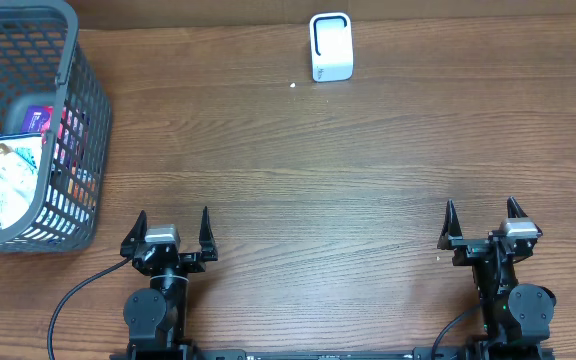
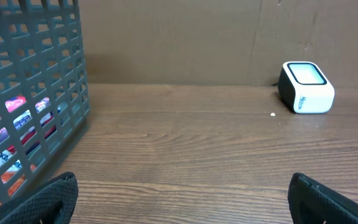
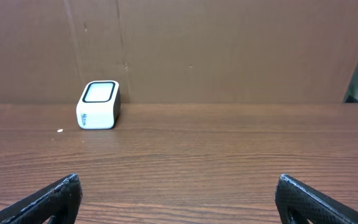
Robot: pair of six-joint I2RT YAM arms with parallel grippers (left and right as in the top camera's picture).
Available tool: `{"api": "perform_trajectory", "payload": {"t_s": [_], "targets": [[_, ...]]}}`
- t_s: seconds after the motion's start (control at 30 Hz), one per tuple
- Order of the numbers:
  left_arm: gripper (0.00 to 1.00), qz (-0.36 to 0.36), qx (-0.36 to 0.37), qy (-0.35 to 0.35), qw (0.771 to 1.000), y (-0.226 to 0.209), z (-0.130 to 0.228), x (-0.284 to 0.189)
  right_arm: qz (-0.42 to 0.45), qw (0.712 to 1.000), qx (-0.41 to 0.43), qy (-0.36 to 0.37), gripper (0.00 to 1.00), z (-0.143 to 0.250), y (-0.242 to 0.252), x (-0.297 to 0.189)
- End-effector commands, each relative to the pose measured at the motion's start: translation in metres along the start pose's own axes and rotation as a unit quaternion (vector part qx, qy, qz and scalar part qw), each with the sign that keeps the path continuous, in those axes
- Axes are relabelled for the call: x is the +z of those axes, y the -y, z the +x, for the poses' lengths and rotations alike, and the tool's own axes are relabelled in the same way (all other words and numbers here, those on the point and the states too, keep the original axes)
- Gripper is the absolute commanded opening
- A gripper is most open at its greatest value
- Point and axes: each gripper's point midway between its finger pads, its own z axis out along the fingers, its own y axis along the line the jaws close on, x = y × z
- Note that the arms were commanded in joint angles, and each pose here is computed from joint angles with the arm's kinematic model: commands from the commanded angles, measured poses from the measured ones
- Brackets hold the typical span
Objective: Scan the item barcode
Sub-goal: 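Raise the left gripper and move it toward the grey basket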
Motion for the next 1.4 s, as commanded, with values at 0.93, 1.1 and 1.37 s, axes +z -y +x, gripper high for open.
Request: {"api": "perform_trajectory", "payload": {"t_s": [0.93,1.1,1.37], "targets": [[1.0,0.008,0.01,0.004,1.0,0.003,-0.001,0.0,0.001,1.0,-0.002,0.003,1.0,0.001,0.0,0.0],[1.0,0.008,0.01,0.005,1.0,0.003,-0.001,0.0,0.001,1.0,-0.002,0.003,1.0,0.001,0.0,0.0],[1.0,0.197,-0.142,0.042,0.969,0.064,-0.034,-0.015,0.001,1.0,-0.002,0.003,1.0,0.001,0.0,0.0]]}}
